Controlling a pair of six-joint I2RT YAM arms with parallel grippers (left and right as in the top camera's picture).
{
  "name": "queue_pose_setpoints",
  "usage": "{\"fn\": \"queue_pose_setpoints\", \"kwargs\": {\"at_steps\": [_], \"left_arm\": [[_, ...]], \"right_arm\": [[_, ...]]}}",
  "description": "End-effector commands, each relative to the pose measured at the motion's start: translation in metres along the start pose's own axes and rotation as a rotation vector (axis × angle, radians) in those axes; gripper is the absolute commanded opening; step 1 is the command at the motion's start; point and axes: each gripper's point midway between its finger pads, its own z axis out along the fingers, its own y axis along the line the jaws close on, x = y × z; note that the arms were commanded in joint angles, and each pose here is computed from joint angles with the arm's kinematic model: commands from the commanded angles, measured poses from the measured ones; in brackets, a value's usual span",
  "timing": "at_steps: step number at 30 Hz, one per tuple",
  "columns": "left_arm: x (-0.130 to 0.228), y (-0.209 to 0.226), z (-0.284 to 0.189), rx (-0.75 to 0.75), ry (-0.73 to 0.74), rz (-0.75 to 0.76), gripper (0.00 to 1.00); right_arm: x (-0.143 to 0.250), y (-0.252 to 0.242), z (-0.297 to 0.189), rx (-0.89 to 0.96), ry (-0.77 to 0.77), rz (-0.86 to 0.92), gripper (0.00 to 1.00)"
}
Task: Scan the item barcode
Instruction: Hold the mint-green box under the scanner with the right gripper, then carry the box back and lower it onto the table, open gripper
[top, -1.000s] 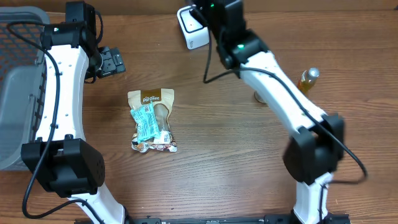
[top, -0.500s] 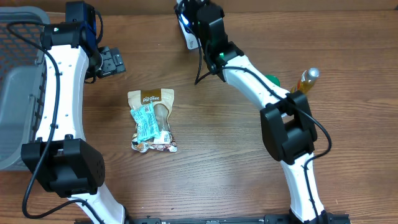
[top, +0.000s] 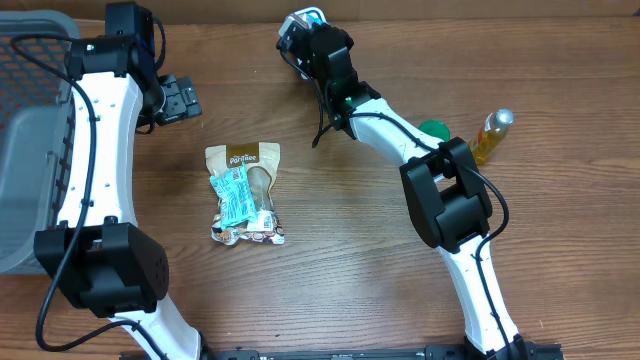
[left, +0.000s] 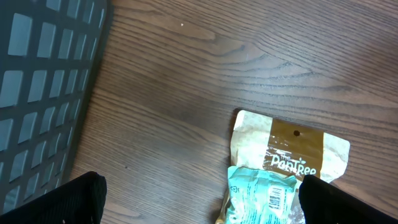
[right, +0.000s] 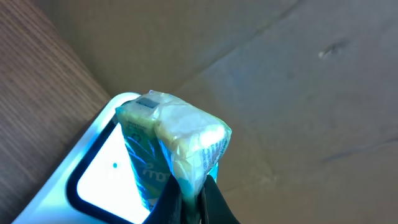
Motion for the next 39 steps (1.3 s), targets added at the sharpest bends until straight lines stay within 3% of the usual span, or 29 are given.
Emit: {"fn": "queue_pose_setpoints", "kwargs": {"at_steps": [1,6,10,15,19,24,30,34,39], "left_arm": [[-0.004,-0.005,-0.007,0.011,-0.023,0.017,0.99],[-0.004,-0.005,-0.007,0.011,-0.023,0.016,0.99],[-0.004,-0.005,-0.007,0.011,-0.023,0.016,0.99],[-0.004,-0.005,-0.007,0.011,-0.023,0.017,1.0],[-0.004,-0.005,-0.007,0.011,-0.023,0.017,0.99],[-0.004,-0.005,-0.007,0.011,-0.023,0.017,1.0],[-0.004,-0.005,-0.007,0.011,-0.023,0.017,1.0],[-0.004,-0.005,-0.007,0.011,-0.023,0.016,1.0],[-0.004,-0.005,-0.007,0.011,-0.023,0.016,1.0]], "right_arm": [[-0.003,-0.006,0.002,0.021,-0.009,-0.038,0.04],[-0.002,-0.019,0.0,0.079,0.012,-0.019,0.04],[-0.023,-0.045,-0.013,0.142,-0.011,0.042,0.04],[-0.062,-0.099,-0.045,0.19,-0.086,0.278,0.04],[-0.077,-0.134,-0.083,0.151,-0.06,0.456,0.03],[-0.042,-0.12,-0.126,-0.023,0.186,0.424,0.04],[0.044,-0.04,-0.184,-0.38,0.598,0.262,0.04],[0.088,0.002,-0.228,-0.566,0.829,0.331,0.04],[0.136,0.022,-0.267,-0.596,1.078,0.404,0.04]]}}
